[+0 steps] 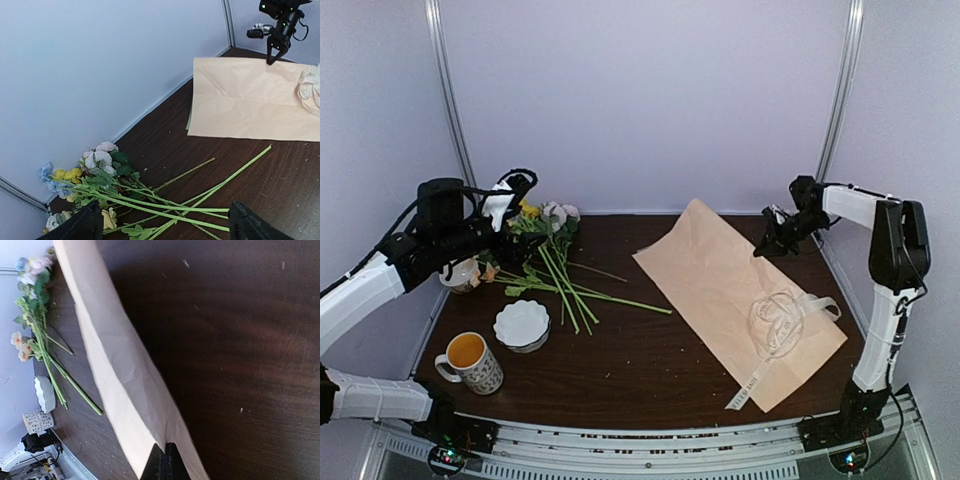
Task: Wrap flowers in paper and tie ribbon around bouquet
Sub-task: Pick up the folded wrapping paper from the corner of the board, then place the folded wrapping paper at the center of the board.
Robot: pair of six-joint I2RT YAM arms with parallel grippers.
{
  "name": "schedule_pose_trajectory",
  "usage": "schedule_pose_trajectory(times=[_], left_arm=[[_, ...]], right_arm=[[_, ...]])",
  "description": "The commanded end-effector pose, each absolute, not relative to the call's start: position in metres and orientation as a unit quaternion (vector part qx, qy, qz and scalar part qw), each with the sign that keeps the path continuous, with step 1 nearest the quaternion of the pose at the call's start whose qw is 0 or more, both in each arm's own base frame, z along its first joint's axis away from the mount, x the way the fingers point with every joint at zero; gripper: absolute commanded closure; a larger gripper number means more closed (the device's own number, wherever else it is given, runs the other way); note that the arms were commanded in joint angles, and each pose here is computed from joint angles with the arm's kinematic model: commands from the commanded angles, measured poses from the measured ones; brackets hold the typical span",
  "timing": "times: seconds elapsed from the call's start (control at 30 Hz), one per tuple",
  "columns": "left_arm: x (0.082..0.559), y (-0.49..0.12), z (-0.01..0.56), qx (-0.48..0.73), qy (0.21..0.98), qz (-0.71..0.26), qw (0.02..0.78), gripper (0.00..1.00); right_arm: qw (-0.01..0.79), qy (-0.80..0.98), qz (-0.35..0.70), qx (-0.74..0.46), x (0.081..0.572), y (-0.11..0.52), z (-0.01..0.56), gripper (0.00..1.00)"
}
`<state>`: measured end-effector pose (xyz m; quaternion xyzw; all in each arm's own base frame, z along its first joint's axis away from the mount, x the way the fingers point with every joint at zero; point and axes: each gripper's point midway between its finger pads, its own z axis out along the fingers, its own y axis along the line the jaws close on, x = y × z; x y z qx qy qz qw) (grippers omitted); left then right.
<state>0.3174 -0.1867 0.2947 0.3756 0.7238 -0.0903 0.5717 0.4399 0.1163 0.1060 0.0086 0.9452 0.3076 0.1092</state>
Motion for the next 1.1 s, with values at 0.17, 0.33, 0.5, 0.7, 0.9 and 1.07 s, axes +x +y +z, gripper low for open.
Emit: schedule_pose_trajectory(times=[0.17, 0.33, 0.5, 0.7, 0.9, 1.07], left_arm=[[0.315, -0.182, 0.307, 0.369, 0.708, -0.077, 0.597, 0.1], [0.314, -0.181, 0.311, 0.366, 0.705, -0.076, 0.602, 0.1], [0.315, -0.181, 0.313, 0.363, 0.706, -0.077, 0.603, 0.1], [0.317, -0.178, 0.315, 0.354, 0.709, -0.072, 0.605, 0.1], [0.324, -0.17, 0.319, 0.328, 0.728, -0.056, 0.599, 0.1], [0.328, -0.16, 0.322, 0.31, 0.733, -0.032, 0.605, 0.1]], right_arm=[[0.556, 0.807, 0.202, -0.009, 0.446, 0.086, 0.401, 1.0], [0.677, 0.713, 0.181, -0.016, 0.396, 0.072, 0.481, 1.0], [0.688, 0.682, 0.225, -0.102, 0.36, 0.121, 0.497, 1.0], [0.665, 0.607, 0.376, -0.218, 0.313, 0.22, 0.524, 1.0], [0.606, 0.55, 0.53, -0.224, 0.291, 0.298, 0.53, 1.0], [0.564, 0.539, 0.614, -0.122, 0.313, 0.314, 0.511, 1.0]])
